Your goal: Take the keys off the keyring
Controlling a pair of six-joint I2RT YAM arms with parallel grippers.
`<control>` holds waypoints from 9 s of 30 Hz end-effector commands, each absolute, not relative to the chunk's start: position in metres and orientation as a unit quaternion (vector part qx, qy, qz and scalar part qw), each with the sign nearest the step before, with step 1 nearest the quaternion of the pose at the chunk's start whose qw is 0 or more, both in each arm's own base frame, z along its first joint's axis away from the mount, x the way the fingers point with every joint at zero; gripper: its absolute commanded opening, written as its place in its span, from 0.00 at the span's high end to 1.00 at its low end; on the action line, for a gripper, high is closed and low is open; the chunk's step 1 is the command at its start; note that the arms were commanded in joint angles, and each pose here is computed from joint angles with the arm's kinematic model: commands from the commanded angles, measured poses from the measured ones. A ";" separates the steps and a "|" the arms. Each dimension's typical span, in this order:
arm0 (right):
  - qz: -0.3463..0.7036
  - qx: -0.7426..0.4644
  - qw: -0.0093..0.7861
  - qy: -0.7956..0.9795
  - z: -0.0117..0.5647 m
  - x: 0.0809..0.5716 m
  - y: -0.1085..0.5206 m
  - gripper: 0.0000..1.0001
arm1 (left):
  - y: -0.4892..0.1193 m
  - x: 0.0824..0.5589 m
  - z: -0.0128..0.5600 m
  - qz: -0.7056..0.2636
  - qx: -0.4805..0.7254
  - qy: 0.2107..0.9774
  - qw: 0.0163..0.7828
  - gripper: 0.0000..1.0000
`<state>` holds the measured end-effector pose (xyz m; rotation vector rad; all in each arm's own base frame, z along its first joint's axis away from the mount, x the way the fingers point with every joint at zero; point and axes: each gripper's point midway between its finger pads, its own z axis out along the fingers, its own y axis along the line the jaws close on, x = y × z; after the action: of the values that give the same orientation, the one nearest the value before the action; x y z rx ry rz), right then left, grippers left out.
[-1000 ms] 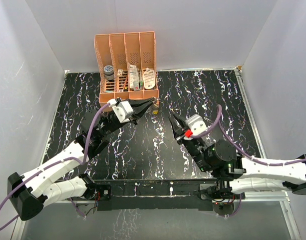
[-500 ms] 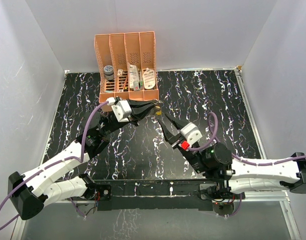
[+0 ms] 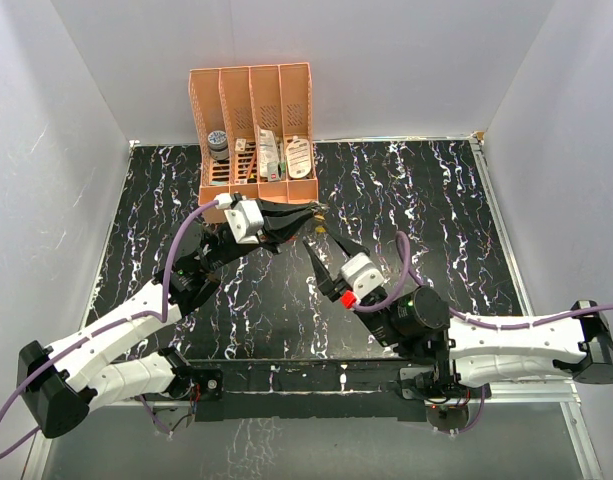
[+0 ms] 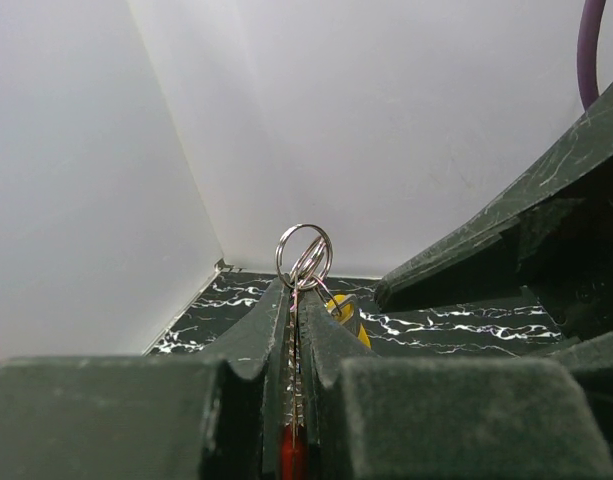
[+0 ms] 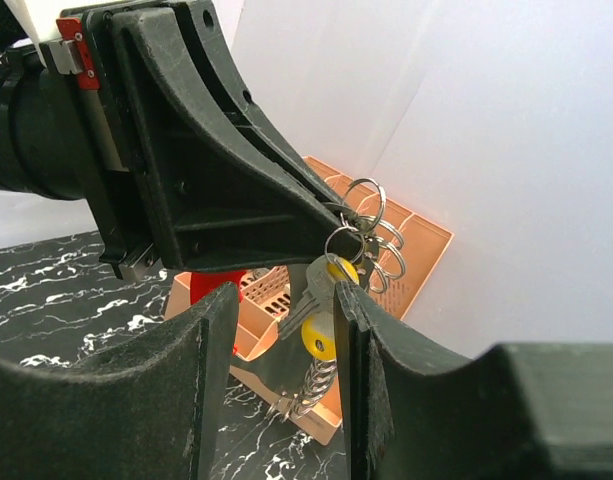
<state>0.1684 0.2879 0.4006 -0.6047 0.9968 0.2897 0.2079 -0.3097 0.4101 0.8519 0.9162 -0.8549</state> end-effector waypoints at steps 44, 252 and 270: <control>0.192 -0.221 0.847 0.444 0.443 0.161 0.272 0.72 | -0.308 0.178 0.442 -0.452 0.381 0.345 0.729 1.00; 0.242 -0.244 0.812 0.472 0.444 0.154 0.290 1.00 | -0.316 0.141 0.443 -0.539 0.402 0.261 0.692 1.00; 0.242 -0.268 0.796 0.486 0.449 0.153 0.302 1.00 | -0.313 0.155 0.433 -0.473 0.417 0.283 0.723 1.00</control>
<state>0.1558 0.3077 0.4297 -0.6133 1.0639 0.4738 0.1777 -0.3186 0.4142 0.8877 0.7393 -1.0535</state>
